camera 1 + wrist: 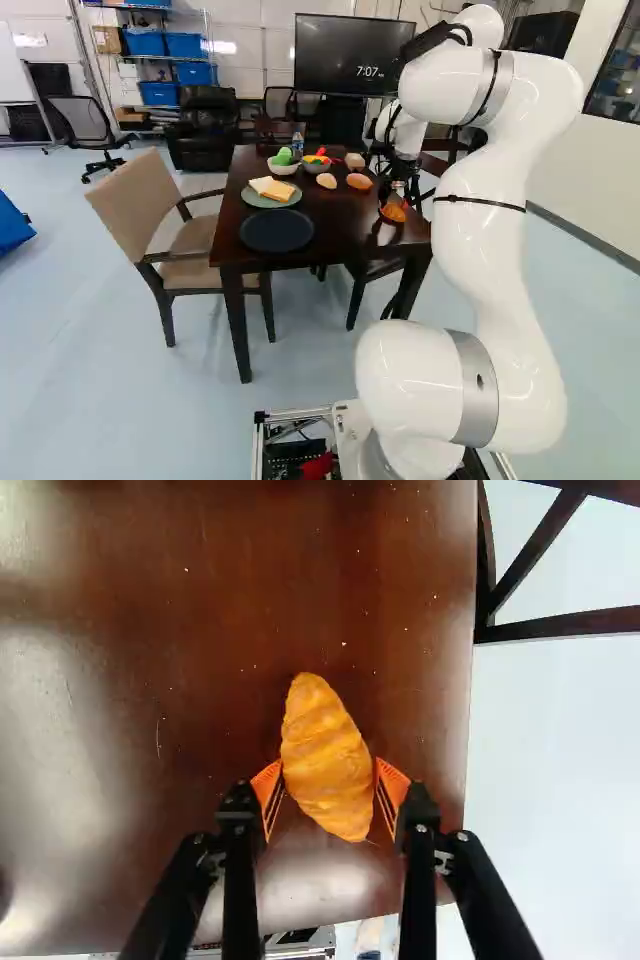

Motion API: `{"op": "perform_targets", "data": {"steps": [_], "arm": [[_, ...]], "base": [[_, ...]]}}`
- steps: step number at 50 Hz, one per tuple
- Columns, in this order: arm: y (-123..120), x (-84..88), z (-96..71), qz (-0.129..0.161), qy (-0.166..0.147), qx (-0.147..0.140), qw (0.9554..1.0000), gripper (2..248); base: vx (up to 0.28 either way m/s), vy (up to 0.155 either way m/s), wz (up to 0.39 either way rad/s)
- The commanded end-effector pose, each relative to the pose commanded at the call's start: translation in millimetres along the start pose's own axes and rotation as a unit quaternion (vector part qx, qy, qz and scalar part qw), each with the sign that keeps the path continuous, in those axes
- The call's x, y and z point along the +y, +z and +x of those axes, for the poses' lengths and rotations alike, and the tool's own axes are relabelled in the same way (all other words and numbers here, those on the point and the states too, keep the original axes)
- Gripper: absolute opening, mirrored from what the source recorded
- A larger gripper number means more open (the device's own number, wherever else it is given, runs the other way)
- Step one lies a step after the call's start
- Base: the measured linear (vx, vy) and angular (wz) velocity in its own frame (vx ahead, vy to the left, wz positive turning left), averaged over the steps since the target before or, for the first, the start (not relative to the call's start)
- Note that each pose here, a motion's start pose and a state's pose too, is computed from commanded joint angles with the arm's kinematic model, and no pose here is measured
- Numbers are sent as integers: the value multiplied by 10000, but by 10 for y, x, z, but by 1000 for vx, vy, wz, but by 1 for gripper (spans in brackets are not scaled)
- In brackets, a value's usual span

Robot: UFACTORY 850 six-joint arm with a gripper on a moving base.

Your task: Move the croissant to the empty plate

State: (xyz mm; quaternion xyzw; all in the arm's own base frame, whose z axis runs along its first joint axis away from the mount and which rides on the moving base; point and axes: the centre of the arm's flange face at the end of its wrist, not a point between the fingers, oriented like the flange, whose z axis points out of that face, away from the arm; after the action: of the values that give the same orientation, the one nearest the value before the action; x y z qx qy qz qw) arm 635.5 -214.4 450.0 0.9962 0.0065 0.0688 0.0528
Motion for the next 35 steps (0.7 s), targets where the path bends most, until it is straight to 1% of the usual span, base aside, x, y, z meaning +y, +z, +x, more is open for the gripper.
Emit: {"op": "perform_targets", "data": {"steps": [1, 5, 6, 11, 28, 35], "arm": [[0, 0, 0, 0, 0, 0, 10000, 140], [0, 0, 0, 0, 0, 0, 10000, 140], [0, 0, 0, 0, 0, 0, 10000, 128], [0, 0, 0, 0, 0, 0, 10000, 125], [0, 0, 0, 0, 0, 0, 10000, 126], [-59, 1, -8, -12, 2, 36, 10000, 126]], "base": [[0, 0, 0], [0, 0, 0], [0, 0, 0], [0, 0, 0], [0, 0, 0], [0, 0, 0]]}}
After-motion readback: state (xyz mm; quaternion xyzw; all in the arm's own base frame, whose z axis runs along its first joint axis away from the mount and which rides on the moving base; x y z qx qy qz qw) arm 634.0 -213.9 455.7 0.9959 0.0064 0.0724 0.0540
